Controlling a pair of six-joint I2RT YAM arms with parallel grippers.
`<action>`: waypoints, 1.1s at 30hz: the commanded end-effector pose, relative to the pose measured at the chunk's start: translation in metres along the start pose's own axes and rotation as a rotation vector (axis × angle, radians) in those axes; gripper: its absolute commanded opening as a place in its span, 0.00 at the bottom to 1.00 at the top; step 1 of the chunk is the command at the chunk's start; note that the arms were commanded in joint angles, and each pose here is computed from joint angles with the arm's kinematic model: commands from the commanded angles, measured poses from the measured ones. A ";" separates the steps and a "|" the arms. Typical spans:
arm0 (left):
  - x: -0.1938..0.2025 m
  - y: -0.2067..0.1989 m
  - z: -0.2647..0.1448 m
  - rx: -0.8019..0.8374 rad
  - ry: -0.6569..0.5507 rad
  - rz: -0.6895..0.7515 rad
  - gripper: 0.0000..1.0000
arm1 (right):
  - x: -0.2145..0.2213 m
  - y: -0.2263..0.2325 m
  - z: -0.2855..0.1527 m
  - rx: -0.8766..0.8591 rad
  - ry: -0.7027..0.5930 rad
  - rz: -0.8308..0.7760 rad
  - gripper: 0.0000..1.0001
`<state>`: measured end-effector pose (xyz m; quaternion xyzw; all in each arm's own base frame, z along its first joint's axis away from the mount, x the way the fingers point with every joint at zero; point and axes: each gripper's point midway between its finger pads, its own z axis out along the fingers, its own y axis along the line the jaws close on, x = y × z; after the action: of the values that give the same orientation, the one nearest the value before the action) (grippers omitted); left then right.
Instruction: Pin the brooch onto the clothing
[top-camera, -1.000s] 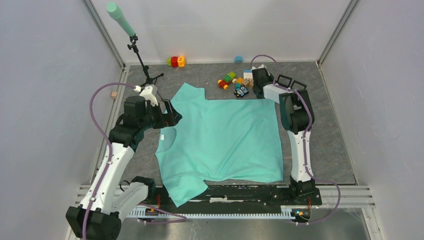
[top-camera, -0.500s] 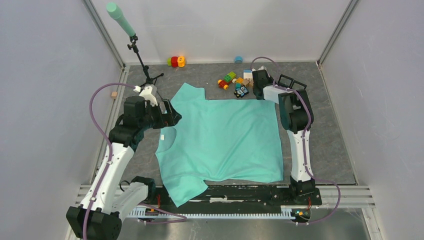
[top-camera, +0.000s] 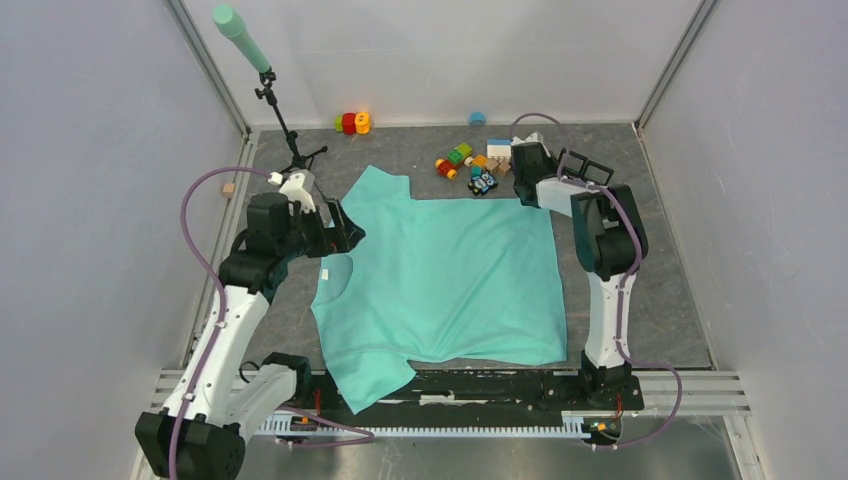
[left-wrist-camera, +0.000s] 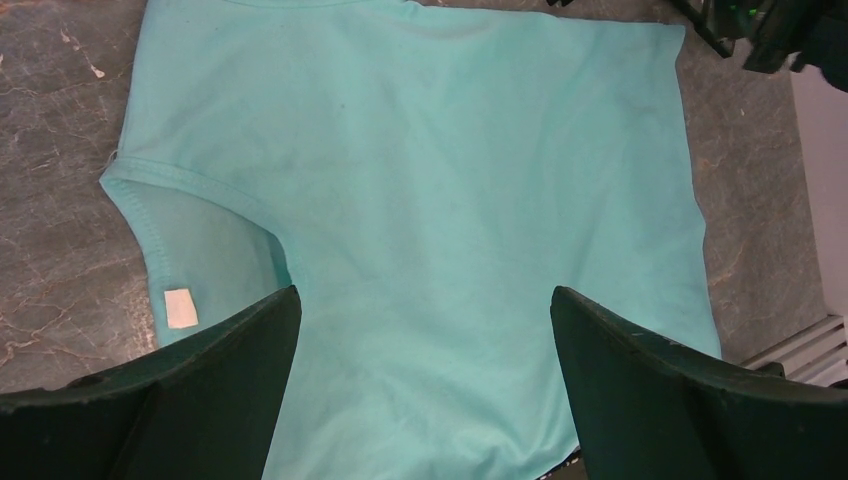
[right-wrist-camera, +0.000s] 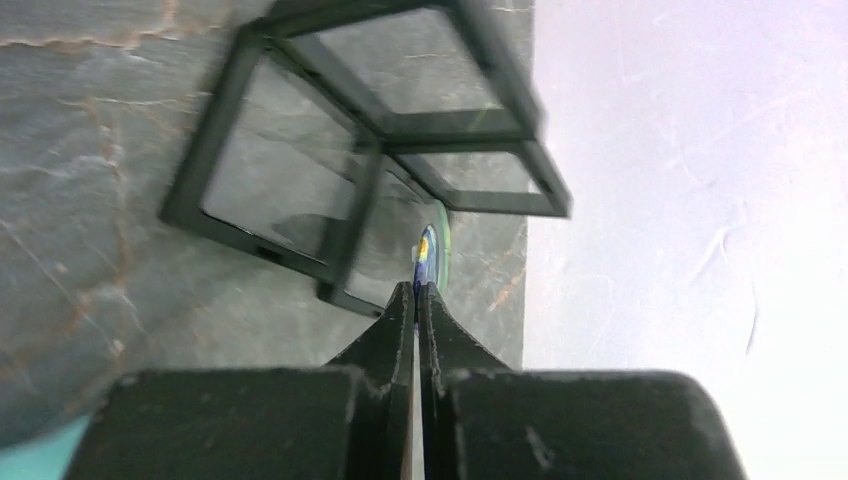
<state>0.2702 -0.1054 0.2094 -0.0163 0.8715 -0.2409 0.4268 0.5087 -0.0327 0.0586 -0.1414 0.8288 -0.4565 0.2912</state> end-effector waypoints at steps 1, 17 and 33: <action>-0.007 -0.008 0.000 0.060 -0.038 0.042 1.00 | -0.030 -0.057 -0.040 0.015 -0.129 0.261 0.00; 0.030 -0.056 0.016 0.287 0.090 0.126 0.97 | -0.003 0.042 -0.222 -1.001 -0.463 0.390 0.00; 0.119 -0.153 -0.005 0.714 0.380 0.304 0.98 | 0.047 0.057 -0.419 -1.837 -0.666 0.239 0.00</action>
<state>0.1713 -0.2589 0.1877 0.2657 0.8120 -0.4503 0.2595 0.2483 0.2360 0.1335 -0.3296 0.7980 0.3685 0.3445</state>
